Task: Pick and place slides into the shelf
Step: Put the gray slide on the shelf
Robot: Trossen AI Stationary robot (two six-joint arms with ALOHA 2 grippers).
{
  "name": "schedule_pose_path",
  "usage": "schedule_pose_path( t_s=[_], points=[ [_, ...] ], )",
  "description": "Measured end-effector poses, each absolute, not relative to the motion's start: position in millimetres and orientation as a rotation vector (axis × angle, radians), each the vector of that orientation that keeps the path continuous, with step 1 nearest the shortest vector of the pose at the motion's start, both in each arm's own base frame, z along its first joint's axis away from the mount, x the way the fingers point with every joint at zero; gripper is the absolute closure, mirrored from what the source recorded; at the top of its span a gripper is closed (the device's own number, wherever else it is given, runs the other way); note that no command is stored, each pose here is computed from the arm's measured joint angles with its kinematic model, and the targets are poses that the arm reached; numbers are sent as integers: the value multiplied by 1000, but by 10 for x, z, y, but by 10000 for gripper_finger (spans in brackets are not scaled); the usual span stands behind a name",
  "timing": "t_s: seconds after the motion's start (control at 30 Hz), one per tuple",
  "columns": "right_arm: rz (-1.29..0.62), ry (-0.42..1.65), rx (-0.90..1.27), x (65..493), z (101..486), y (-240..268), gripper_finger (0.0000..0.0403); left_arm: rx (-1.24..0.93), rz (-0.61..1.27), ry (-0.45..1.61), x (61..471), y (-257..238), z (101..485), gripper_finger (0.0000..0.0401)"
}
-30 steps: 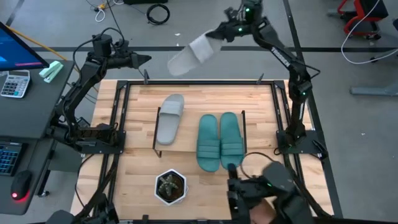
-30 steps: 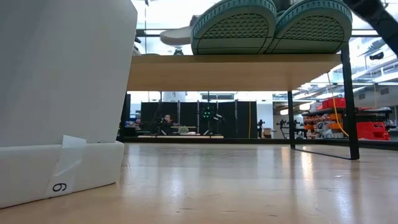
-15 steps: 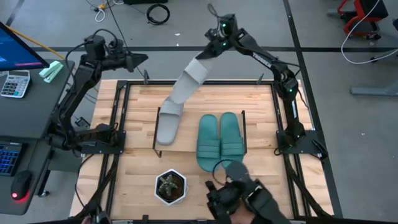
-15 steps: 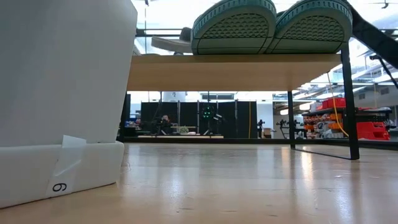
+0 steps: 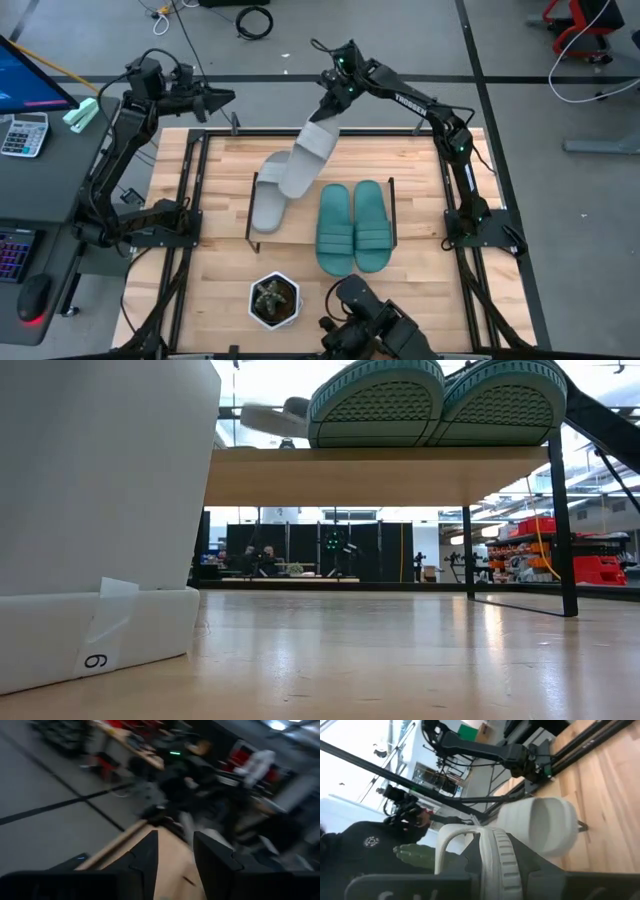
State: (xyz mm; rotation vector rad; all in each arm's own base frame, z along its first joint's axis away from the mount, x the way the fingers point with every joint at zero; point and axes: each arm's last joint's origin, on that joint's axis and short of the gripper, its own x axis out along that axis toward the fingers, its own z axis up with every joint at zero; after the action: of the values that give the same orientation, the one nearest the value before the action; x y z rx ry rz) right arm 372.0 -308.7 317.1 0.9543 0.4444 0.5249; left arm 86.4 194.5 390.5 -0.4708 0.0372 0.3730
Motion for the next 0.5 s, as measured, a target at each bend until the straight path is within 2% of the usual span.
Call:
schedule_pose_path(
  t_s=[0.33, 0.5],
  points=[
    [492, 469, 943, 3719, 3121, -3046, 353, -584, -138, 78, 878, 1792, 3921, 275],
    [490, 472, 938, 3734, 3120, -3030, 353, -574, -189, 81, 862, 1736, 3941, 292]
  ],
)
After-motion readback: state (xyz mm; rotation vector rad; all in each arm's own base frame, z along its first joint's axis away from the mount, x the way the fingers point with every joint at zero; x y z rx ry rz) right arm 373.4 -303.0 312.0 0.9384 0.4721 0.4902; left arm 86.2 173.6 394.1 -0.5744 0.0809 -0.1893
